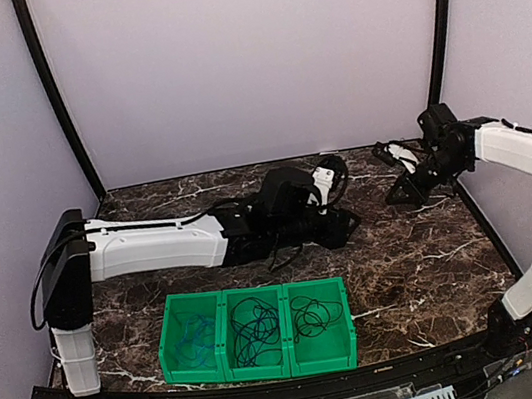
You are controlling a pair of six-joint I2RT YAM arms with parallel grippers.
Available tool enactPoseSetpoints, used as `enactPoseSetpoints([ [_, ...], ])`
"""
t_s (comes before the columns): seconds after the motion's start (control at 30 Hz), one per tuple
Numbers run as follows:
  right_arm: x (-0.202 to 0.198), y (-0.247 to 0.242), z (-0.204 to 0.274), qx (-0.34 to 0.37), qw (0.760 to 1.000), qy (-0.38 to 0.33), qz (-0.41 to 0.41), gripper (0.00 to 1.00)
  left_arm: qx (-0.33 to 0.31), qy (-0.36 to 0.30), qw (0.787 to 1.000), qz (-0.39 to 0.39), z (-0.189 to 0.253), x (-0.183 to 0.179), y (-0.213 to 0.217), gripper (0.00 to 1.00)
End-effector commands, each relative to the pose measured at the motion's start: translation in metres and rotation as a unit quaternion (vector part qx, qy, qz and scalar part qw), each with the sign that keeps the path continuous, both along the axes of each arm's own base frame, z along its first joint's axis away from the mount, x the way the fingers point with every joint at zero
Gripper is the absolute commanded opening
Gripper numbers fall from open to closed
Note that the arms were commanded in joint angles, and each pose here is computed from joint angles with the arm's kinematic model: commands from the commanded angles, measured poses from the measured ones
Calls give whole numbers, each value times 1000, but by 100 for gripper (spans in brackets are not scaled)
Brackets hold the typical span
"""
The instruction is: Untangle the cables
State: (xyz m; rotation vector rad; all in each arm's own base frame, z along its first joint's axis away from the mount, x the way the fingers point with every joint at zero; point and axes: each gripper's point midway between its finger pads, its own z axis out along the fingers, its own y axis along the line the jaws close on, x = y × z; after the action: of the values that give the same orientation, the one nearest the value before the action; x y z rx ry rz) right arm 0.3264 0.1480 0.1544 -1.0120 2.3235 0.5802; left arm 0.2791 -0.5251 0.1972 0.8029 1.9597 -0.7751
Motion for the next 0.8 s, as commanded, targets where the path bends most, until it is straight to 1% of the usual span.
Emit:
enactPoseSetpoints([
  [0.0, -31, 26, 21, 16, 998, 4, 66, 0, -75, -42, 996, -4, 40, 13, -27, 58],
  [0.07, -39, 33, 23, 18, 996, 9, 83, 0, -88, -40, 995, 4, 41, 19, -31, 61],
  [0.13, -47, 38, 26, 28, 994, 14, 101, 0, -90, -29, 995, 36, 36, 32, -30, 63],
  [0.23, -54, 45, 35, 44, 992, 15, 117, 0, -81, 12, 993, 89, 13, 56, -19, 65],
  [0.3, -56, 47, 43, 51, 991, 11, 121, 0, -81, 28, 991, 100, 4, 66, -14, 64],
  [0.4, -57, 48, 52, 55, 991, 1, 122, 0, -85, 45, 991, 89, -8, 68, -12, 63],
  [0.5, -56, 48, 59, 57, 991, -8, 122, 0, -106, 53, 992, 47, -12, 59, -20, 60],
  [0.57, -55, 50, 65, 62, 990, -14, 124, 0, -114, 54, 992, 23, -14, 54, -25, 55],
  [0.6, -55, 51, 69, 66, 990, -16, 124, 0, -114, 52, 992, 20, -15, 55, -26, 50],
  [0.67, -54, 52, 78, 73, 989, -23, 123, 0, -114, 53, 992, 15, -20, 57, -29, 47],
  [0.77, -51, 52, 82, 72, 990, -29, 117, 0, -130, 56, 990, -1, -19, 57, -34, 50],
])
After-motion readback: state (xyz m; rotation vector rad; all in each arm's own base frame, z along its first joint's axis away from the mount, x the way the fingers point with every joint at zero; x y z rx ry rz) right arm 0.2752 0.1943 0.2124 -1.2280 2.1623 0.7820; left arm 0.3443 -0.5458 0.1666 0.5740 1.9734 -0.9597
